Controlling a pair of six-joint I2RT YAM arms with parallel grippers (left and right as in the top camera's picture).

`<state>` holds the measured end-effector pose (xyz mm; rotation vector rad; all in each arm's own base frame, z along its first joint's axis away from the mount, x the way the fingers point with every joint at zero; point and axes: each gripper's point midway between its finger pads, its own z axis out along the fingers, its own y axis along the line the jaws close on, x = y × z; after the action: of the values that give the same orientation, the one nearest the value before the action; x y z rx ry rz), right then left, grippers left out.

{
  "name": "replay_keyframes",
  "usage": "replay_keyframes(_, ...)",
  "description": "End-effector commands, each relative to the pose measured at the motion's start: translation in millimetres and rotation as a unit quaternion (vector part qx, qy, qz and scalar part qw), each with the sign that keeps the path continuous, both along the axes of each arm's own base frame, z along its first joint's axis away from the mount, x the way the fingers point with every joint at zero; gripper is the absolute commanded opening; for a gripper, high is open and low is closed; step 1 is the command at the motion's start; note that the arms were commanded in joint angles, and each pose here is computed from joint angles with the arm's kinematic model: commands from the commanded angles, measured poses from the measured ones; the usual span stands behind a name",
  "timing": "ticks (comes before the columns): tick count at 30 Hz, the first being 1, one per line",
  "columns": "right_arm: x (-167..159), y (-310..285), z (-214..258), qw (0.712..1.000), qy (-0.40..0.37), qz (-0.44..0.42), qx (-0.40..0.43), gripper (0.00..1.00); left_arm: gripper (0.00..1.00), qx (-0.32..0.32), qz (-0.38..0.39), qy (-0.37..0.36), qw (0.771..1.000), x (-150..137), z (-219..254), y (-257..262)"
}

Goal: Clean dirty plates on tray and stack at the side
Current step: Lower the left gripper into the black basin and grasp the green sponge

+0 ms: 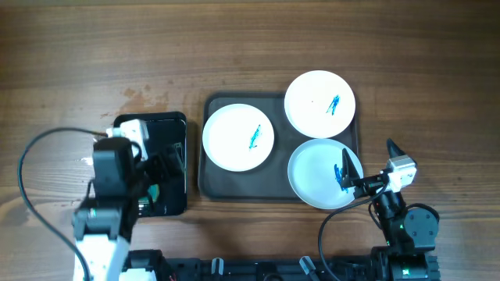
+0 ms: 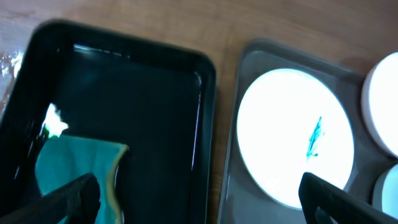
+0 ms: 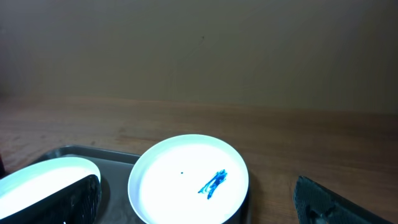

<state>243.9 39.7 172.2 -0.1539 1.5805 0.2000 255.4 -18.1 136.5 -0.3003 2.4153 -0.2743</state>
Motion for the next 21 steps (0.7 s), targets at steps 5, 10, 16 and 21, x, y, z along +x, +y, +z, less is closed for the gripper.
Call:
replay_keyframes(5, 0.5, -1.6, 0.4, 1.0, -0.002, -0.004, -0.001, 1.0, 1.0, -0.02, -0.003, 0.147, 0.989, 5.0, 14.7, -4.9)
replay_keyframes(10, 0.5, -1.6, 0.4, 1.0, -0.002, -0.004, -0.001, 1.0, 1.0, -0.021, -0.003, 0.22, 0.975, -13.4, 25.0, -5.2)
replay_keyframes(16, 0.5, -1.6, 0.4, 1.0, -0.001, -0.004, -0.001, 1.0, 1.0, -0.047, -0.015, 0.25, 0.967, -29.2, 24.7, -15.0)
replay_keyframes(21, 0.5, -1.6, 0.4, 1.0, -0.002, -0.004, -0.001, 1.0, 1.0, -0.113, -0.048, 0.244, 0.962, -28.5, 32.1, -39.3)
